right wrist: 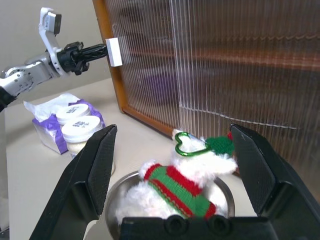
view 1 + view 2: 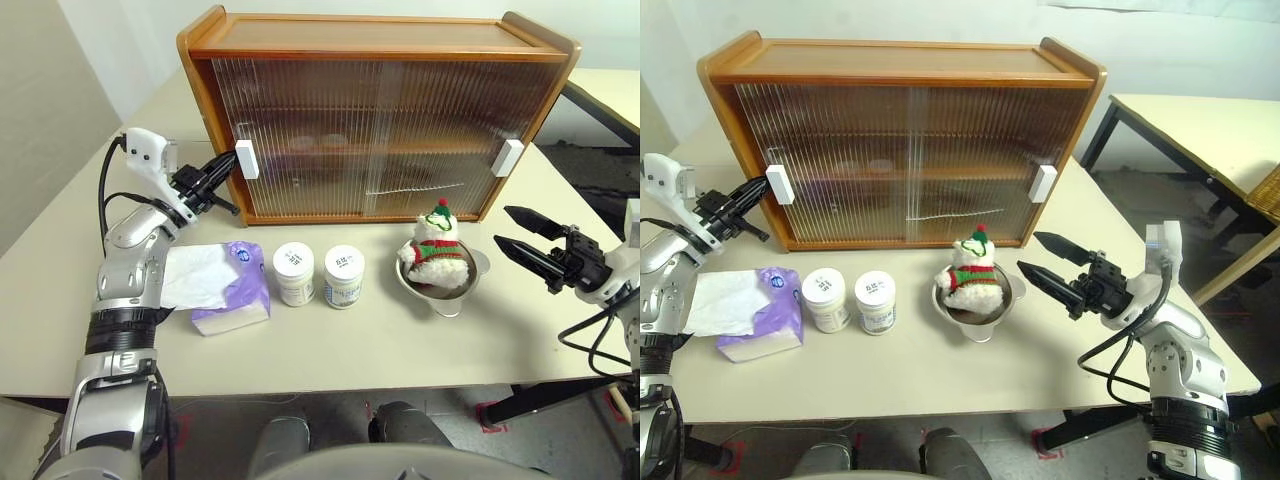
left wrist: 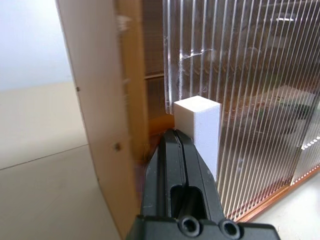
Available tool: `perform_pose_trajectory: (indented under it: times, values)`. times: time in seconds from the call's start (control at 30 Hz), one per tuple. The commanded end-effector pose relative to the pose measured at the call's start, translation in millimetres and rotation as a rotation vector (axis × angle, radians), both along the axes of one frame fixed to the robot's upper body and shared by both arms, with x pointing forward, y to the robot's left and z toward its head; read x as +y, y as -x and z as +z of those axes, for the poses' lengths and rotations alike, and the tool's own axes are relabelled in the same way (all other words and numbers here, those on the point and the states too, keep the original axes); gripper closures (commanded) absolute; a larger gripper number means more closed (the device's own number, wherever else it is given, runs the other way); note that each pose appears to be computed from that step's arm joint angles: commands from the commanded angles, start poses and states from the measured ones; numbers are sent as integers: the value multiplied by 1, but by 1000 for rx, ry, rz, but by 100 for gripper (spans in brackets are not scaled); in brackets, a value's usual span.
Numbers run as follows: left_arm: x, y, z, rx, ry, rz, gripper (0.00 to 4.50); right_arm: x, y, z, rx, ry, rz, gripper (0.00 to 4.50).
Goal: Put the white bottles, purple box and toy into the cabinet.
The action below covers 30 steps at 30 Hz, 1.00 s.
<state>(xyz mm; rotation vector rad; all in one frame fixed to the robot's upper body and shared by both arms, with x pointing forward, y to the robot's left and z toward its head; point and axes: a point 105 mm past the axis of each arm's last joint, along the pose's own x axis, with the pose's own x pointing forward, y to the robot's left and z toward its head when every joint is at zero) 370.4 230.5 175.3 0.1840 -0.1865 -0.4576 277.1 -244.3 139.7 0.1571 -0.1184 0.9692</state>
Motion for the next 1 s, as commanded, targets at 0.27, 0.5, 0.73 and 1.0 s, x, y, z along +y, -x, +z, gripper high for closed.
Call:
perform_pose_trajectory:
  times: [0.27,0.5,0.73,1.0]
  values:
    - [-43,-13,-1,8,-32,-138,448,2,2,0,-1,-10,43,0]
    - [-77,-18,-7,22,-23,-229,448,6,5,-2,11,-5,66,0]
    - [-125,-20,-13,38,25,-335,448,10,8,-3,27,-1,80,0]
    - [-158,-25,-13,52,15,-418,448,17,8,3,20,2,75,0]
